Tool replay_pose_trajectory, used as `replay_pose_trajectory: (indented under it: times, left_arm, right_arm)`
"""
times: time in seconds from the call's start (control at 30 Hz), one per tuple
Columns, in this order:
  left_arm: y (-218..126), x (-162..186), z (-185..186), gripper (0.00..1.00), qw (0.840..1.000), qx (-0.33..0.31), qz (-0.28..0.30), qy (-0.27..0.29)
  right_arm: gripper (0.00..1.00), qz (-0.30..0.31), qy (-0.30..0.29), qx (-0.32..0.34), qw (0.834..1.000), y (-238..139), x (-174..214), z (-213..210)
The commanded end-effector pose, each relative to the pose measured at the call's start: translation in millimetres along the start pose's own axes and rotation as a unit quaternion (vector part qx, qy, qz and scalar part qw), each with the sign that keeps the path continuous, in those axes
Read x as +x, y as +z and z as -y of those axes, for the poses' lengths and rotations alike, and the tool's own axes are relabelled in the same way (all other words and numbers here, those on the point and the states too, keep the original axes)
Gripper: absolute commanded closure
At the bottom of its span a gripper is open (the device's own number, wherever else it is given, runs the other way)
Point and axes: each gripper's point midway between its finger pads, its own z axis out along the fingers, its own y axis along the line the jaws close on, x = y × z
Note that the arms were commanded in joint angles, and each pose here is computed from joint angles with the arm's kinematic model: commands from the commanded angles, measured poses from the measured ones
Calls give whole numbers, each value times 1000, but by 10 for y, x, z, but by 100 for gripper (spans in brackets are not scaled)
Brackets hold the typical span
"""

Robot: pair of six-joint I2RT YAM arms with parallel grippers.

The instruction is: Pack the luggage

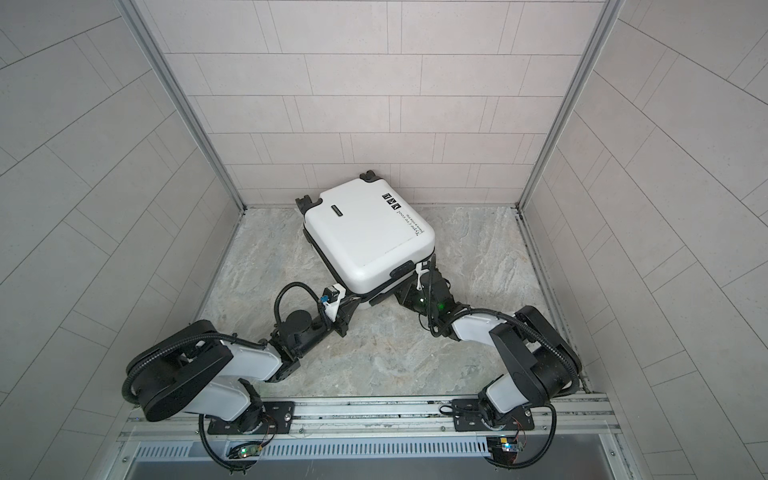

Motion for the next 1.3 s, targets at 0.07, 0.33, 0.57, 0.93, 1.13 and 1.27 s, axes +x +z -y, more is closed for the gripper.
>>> replay_pose_trajectory:
  times: [0.07, 0.33, 0.57, 0.93, 1.13, 1.27]
  left_arm:
    - [26, -72, 18, 82, 1000, 1, 15, -7]
    - [12, -124, -9, 90, 1000, -7, 22, -9]
    - [9, -111, -1, 100, 1000, -5, 9, -7]
    - [-58, 33, 22, 100, 1000, 2, -25, -19]
    - [-63, 89, 28, 100, 999, 3, -32, -33]
    - [-44, 115, 41, 100, 999, 5, -34, -37]
  right_arm:
    - [79, 13, -6, -18, 1000, 43, -83, -131]
    - [79, 13, -8, -16, 1000, 23, -84, -138]
    - [74, 22, -5, 1, 1000, -67, -157, -44]
    - [50, 49, 26, 9, 998, -226, -415, 119]
    - [50, 46, 75, -30, 996, -52, -416, 153]
    - [50, 56, 112, -64, 990, 47, -423, 164]
